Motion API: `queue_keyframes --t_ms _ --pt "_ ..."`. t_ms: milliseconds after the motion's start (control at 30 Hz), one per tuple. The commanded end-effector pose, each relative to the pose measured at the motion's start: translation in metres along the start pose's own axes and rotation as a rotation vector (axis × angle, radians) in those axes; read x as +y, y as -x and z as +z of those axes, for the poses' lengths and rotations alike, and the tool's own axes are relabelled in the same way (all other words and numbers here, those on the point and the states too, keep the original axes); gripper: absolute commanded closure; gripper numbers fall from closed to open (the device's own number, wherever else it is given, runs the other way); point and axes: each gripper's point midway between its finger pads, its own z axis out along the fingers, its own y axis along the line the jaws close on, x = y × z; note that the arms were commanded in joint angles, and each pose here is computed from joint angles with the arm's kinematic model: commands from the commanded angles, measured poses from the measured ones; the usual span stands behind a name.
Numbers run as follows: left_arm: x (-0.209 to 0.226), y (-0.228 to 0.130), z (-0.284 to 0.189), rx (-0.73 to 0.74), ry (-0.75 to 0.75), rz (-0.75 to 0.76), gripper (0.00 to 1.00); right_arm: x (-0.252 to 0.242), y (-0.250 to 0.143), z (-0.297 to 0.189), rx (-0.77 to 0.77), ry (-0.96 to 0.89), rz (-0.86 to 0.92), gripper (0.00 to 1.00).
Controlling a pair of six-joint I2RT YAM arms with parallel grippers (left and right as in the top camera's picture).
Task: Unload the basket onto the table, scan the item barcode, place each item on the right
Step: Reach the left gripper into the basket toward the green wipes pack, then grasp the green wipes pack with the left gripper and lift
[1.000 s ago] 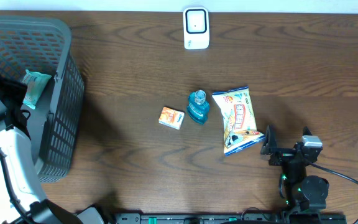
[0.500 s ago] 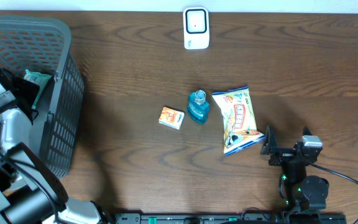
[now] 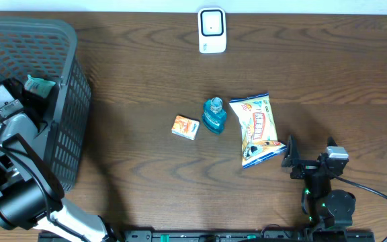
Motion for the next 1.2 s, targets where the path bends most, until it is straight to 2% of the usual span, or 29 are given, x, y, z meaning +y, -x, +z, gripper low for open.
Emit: queue_keyframes --t_ms 0,33,67,333,500,767,800,900,933,967,1167 --pt "-0.008 -0.011 0.005 0.055 -0.056 0.048 0.81 -0.002 0.000 0.000 -0.002 -0.011 -0.014 0.01" --pt "-0.010 -0.011 0.004 0.059 -0.068 0.048 0.92 -0.002 0.000 0.000 -0.001 -0.012 -0.014 0.01" --pt "-0.013 -0.012 0.003 0.063 -0.083 0.058 0.93 -0.002 0.000 0.000 -0.001 -0.011 -0.014 0.01" --pt "-0.021 -0.005 -0.027 0.063 -0.115 0.111 0.93 -0.002 0.000 0.000 -0.001 -0.012 -0.014 0.01" --pt "-0.033 0.020 -0.083 -0.014 -0.151 0.111 0.93 -0.002 0.000 0.000 -0.001 -0.012 -0.014 0.01" --pt "-0.030 0.037 -0.161 -0.106 -0.150 0.038 0.93 -0.002 0.000 0.000 -0.001 -0.012 -0.014 0.01" --pt "-0.028 0.040 -0.165 -0.123 -0.144 0.033 0.85 -0.002 0.000 0.000 -0.001 -0.011 -0.014 0.01" --pt "-0.031 0.047 -0.165 -0.153 -0.154 0.032 0.24 -0.002 0.000 0.000 -0.001 -0.011 -0.014 0.01" --pt "-0.034 0.050 -0.163 -0.163 -0.160 0.032 0.10 -0.002 0.000 0.000 -0.001 -0.012 -0.014 0.01" --pt "-0.036 0.053 -0.159 -0.173 -0.166 0.032 0.00 -0.002 0.000 0.000 -0.001 -0.012 -0.014 0.01" --pt "-0.043 0.061 -0.114 -0.199 -0.161 0.037 0.02 -0.002 0.000 0.000 -0.001 -0.012 -0.014 0.01"
